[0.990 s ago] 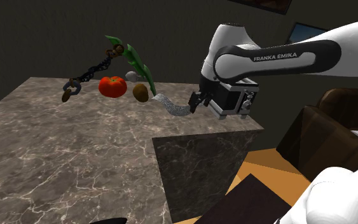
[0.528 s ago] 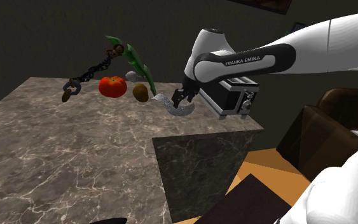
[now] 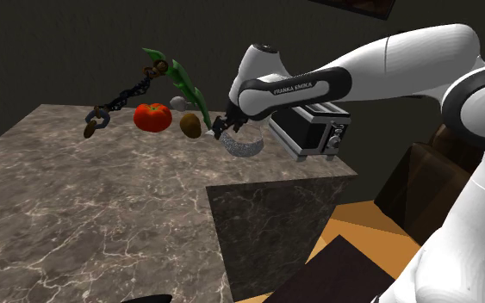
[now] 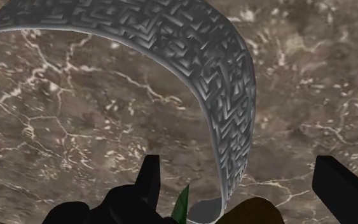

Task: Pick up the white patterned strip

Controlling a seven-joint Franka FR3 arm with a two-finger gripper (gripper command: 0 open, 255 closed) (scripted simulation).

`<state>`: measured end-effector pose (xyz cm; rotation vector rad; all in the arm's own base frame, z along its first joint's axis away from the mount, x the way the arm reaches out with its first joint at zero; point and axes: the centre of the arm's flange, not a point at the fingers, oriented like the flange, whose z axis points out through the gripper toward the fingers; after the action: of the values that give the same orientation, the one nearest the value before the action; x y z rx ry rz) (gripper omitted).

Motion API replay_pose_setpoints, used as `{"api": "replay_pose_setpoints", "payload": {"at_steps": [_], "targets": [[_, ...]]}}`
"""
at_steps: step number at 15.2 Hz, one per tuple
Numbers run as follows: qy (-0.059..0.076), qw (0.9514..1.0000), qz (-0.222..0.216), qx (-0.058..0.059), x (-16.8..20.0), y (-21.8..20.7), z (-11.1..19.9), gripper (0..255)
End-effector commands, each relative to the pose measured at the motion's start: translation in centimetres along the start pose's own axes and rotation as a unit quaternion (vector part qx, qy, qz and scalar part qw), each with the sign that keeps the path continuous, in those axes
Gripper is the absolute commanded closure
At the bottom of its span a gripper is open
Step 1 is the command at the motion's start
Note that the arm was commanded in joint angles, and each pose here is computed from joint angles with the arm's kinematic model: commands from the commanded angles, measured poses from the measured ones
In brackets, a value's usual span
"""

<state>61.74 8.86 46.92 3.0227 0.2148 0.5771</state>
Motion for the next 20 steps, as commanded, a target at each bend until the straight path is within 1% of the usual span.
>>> {"api": "replay_pose_setpoints", "payload": {"at_steps": [1,6,8,9,18,20], "targets": [[0.003,1.0,0.0,0.0,0.1,-0.2,1.1,0],[0.003,1.0,0.0,0.0,-0.9,-0.4,3.8,0],[0.003,1.0,0.0,0.0,-0.9,-0.4,3.8,0],[0.003,1.0,0.0,0.0,-0.9,-0.4,3.8,255],[0.003,1.0,0.0,0.0,-0.9,-0.4,3.8,255],[0.003,1.0,0.0,0.0,-0.5,-0.3,2.8,255]]}}
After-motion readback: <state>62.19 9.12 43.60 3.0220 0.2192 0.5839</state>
